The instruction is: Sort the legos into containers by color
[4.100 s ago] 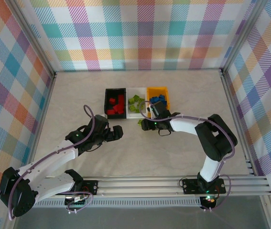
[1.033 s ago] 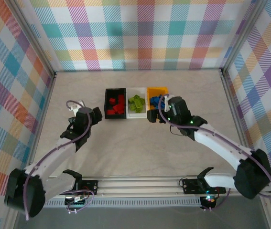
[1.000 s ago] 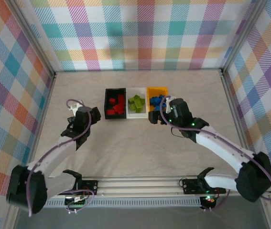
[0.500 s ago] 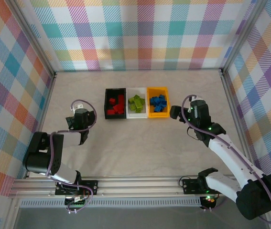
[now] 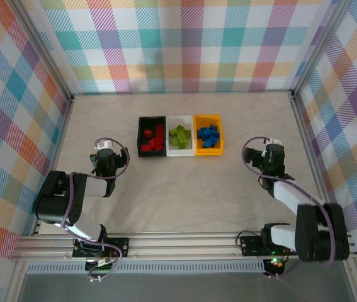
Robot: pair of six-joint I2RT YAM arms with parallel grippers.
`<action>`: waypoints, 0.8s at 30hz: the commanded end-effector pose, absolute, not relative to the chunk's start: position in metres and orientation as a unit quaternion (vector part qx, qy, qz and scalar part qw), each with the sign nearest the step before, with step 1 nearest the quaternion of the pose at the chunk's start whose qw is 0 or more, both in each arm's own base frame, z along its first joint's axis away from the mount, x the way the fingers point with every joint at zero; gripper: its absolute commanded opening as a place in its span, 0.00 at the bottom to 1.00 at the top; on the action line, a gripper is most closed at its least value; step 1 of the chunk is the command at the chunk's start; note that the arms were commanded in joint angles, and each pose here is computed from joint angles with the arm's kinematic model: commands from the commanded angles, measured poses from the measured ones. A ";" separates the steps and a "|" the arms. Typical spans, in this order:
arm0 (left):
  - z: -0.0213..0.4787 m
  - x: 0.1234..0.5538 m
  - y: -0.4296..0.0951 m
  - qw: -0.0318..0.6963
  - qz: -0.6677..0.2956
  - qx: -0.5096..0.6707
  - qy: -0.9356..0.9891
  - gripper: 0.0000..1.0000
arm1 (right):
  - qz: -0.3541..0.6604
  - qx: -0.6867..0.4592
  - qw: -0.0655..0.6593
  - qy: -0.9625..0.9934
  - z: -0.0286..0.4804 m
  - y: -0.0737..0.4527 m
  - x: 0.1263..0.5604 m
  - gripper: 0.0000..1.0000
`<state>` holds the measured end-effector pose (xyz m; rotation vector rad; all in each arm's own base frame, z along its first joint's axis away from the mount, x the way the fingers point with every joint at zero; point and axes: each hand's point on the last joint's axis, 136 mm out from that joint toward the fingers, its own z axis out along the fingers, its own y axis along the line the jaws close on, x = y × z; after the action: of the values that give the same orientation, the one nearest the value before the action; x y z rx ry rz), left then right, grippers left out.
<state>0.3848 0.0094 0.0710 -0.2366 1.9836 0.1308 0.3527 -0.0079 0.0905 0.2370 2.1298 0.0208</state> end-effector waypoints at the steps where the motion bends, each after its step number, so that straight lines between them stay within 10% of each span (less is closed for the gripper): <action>1: 0.084 0.391 0.012 0.560 0.052 -0.099 0.821 1.00 | 0.031 0.051 0.563 0.824 0.120 -0.002 0.383 1.00; 24: 0.083 0.391 0.012 0.559 0.053 -0.098 0.822 1.00 | 0.039 0.024 0.573 0.819 0.093 0.007 0.394 1.00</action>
<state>0.3851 0.0092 0.0714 -0.2356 1.9820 0.1294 0.3925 0.0025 0.0827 0.0860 1.9658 0.0790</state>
